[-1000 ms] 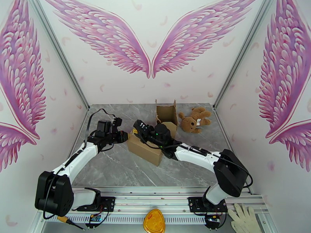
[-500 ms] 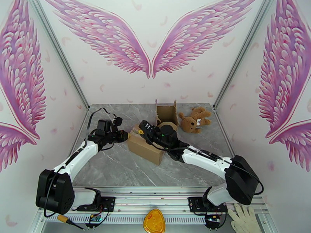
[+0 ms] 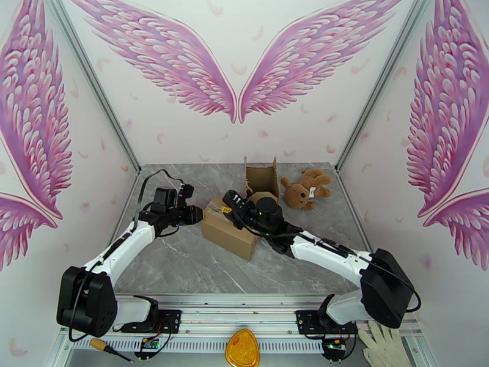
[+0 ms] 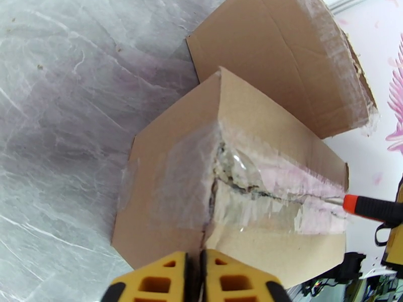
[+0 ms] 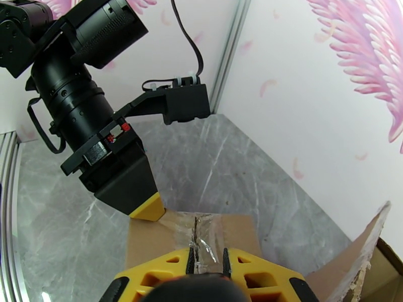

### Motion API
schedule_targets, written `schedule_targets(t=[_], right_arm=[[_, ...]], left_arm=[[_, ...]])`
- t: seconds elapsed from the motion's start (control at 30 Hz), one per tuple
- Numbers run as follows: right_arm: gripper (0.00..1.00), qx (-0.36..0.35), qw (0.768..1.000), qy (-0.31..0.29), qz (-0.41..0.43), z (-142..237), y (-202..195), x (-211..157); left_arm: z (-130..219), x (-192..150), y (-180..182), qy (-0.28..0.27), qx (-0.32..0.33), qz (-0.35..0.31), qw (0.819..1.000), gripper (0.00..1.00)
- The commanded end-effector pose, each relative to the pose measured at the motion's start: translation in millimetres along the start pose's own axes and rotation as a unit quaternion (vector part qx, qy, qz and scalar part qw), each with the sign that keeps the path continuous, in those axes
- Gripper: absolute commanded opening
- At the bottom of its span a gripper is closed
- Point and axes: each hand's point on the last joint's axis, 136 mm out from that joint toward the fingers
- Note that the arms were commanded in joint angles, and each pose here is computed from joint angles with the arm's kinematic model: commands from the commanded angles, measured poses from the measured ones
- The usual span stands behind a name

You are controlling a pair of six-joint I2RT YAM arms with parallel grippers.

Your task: Unpack the express box

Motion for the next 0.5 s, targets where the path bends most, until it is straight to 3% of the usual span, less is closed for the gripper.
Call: schedule_targets(t=[0.0,0.17,0.3,0.47], right_arm=[[0.0,0.004,1.0,0.006,-0.027,6,1,-3],[0.0,-0.002,0.999,-0.015,-0.03,7,-6,16],[0.0,-0.003,0.999,-0.032,-0.028,2,-10,29],[0.0,0.003,0.999,-0.047,-0.024,-10,-11,37]], left_arm=[[13,5,-7,-0.005,0.025,-0.015,1.0,0.39],[31,38,-44,-0.054,-0.001,-0.059,0.997,0.55],[22,52,-55,-0.056,-0.013,-0.072,0.996,0.56],[-11,40,-37,-0.016,0.003,-0.062,0.998,0.53]])
Point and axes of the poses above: each hand's point on the last joint's axis, 136 mm out from that joint toward the fingers, its own z axis back along the fingers, its own y axis along the line the jaws close on, x = y × z, and after that the axes turned 5 degrees about z, right-handed
